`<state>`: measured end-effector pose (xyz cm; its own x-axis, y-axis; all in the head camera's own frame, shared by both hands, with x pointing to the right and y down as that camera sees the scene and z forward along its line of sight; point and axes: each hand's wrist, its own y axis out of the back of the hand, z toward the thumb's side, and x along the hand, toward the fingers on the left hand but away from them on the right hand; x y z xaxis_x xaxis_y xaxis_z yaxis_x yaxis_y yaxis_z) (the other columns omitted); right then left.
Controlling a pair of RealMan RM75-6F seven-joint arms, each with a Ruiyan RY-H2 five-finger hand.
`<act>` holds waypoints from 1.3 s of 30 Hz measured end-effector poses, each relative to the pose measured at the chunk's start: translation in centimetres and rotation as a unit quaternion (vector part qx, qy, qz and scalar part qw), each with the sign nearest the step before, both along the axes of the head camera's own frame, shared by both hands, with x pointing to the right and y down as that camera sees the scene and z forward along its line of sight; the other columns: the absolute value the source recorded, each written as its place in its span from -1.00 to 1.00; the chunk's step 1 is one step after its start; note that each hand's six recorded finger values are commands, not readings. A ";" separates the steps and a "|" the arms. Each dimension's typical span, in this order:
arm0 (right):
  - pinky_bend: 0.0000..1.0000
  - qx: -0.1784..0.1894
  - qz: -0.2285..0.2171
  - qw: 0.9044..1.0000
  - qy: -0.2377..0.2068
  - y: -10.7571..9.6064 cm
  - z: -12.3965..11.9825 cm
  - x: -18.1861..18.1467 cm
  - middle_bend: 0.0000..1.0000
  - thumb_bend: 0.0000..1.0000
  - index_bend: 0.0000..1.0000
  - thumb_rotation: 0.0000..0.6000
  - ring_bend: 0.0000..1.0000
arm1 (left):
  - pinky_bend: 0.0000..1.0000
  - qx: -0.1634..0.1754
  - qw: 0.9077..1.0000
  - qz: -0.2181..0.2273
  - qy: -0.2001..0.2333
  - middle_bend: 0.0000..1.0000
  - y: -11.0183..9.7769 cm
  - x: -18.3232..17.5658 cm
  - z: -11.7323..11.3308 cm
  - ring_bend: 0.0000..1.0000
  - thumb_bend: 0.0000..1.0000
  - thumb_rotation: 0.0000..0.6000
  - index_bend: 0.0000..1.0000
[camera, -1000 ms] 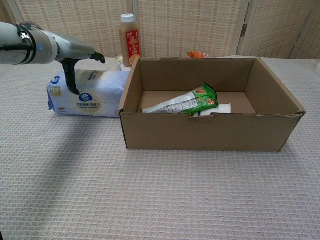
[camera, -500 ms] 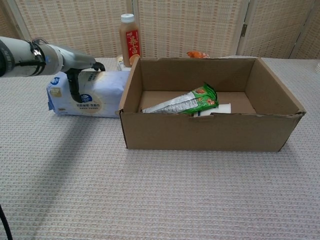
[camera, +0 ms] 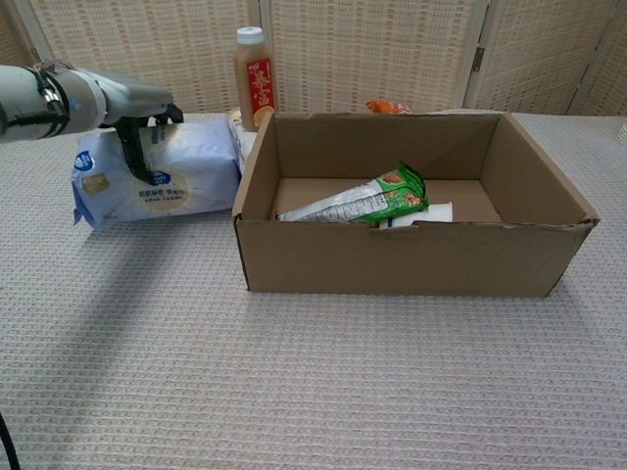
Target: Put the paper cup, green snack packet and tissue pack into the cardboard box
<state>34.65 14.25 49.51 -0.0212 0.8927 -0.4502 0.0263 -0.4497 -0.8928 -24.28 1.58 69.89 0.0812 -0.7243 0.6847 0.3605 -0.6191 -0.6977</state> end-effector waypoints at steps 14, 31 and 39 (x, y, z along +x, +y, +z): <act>-1.00 0.002 0.000 1.000 -0.003 -0.1 -0.3 -0.1 -1.00 -0.85 -0.89 1.00 -1.00 | 0.71 0.063 0.997 0.028 -0.019 0.63 -3.0 -0.6 -6.8 0.46 -0.28 1.00 0.35; -1.00 0.017 -0.001 1.000 -0.005 -0.3 -0.9 -0.1 -1.00 -0.85 -0.89 1.00 -1.00 | 0.73 0.099 0.977 0.109 0.155 0.64 -1.6 13.2 -15.0 0.47 -0.28 1.00 0.36; -1.00 0.019 0.001 1.000 -0.005 -0.3 -1.0 0.1 -1.00 -0.85 -0.91 1.00 -1.00 | 0.73 0.081 0.965 0.114 0.223 0.64 1.0 18.8 -13.1 0.47 -0.28 1.00 0.36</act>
